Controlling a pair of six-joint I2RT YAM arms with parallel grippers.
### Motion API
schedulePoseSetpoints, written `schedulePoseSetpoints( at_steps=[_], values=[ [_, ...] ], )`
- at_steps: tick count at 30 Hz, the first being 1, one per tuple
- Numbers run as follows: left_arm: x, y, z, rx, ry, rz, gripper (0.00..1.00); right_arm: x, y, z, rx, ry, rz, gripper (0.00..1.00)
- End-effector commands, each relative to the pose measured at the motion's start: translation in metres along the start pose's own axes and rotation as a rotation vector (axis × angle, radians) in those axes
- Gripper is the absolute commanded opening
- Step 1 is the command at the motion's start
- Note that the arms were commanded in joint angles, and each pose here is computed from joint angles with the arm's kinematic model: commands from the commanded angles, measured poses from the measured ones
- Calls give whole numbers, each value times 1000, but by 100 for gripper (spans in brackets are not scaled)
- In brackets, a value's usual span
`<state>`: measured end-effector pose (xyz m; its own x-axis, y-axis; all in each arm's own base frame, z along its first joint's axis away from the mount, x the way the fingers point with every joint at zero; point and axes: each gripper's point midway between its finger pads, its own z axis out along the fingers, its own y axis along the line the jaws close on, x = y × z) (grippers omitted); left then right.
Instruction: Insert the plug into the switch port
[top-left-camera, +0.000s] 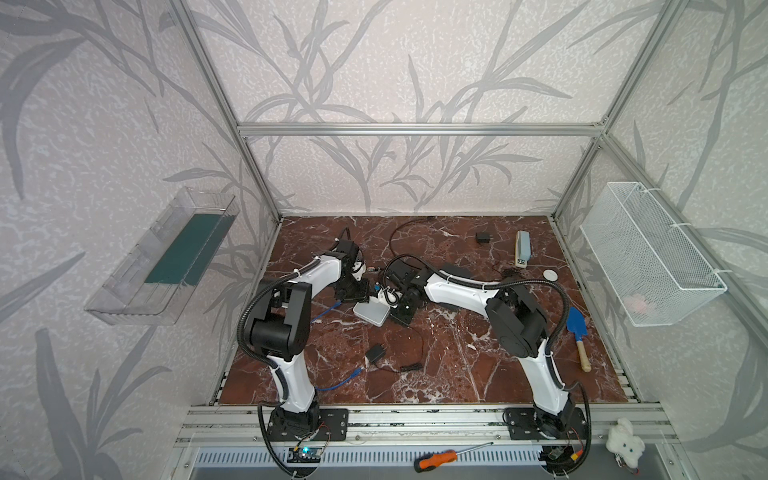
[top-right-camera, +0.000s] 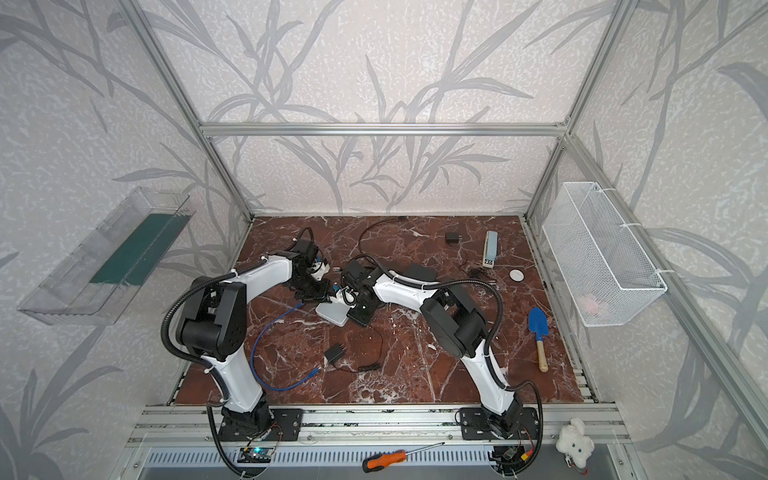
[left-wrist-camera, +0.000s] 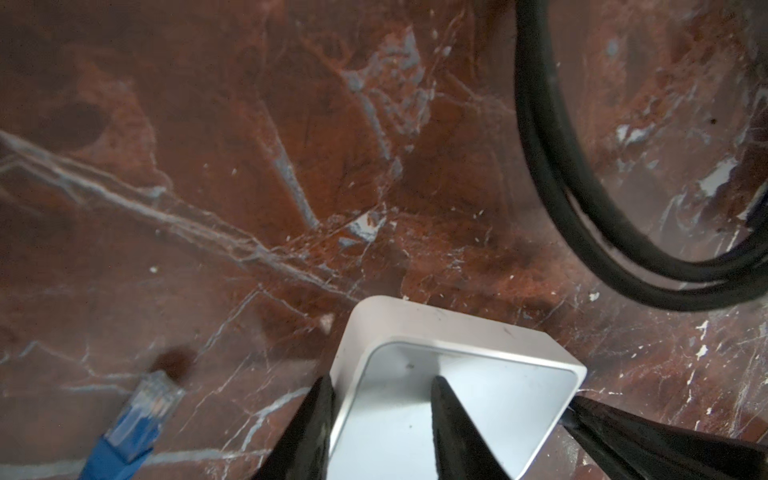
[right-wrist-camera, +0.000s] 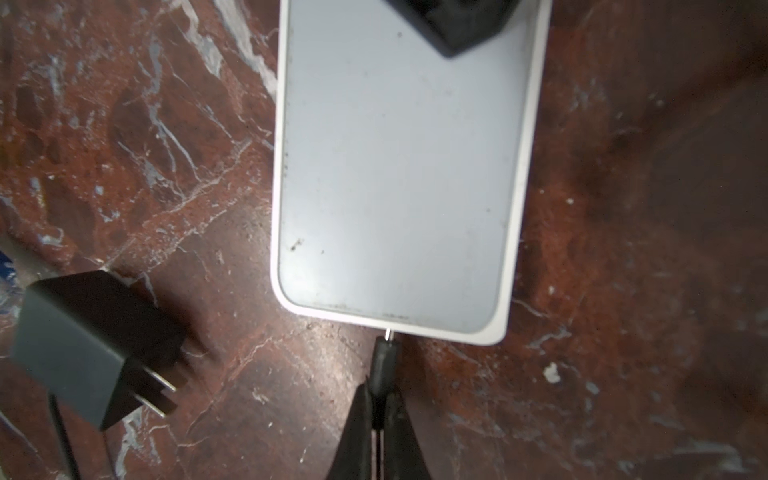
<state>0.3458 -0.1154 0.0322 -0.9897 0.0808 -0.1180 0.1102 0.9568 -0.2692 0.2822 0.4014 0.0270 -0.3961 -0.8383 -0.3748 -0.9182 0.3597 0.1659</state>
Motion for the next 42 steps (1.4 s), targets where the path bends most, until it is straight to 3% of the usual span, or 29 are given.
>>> schedulePoseSetpoints(
  at_steps=[1,10,19,31,42],
  values=[
    [35,-26,25,141,157,11,38,-67,-6,-20,88,-253,-136,6],
    [39,-25,27,192,166,4,30,-79,-14,-24,153,-358,-149,6],
    [43,-22,25,195,186,0,26,-75,-26,-36,199,-278,-110,6],
    [48,-30,22,245,189,-6,21,-81,-23,-35,206,-355,-216,6],
    [49,-13,19,215,187,-73,19,-64,-26,-40,181,-355,-168,6]
  ],
)
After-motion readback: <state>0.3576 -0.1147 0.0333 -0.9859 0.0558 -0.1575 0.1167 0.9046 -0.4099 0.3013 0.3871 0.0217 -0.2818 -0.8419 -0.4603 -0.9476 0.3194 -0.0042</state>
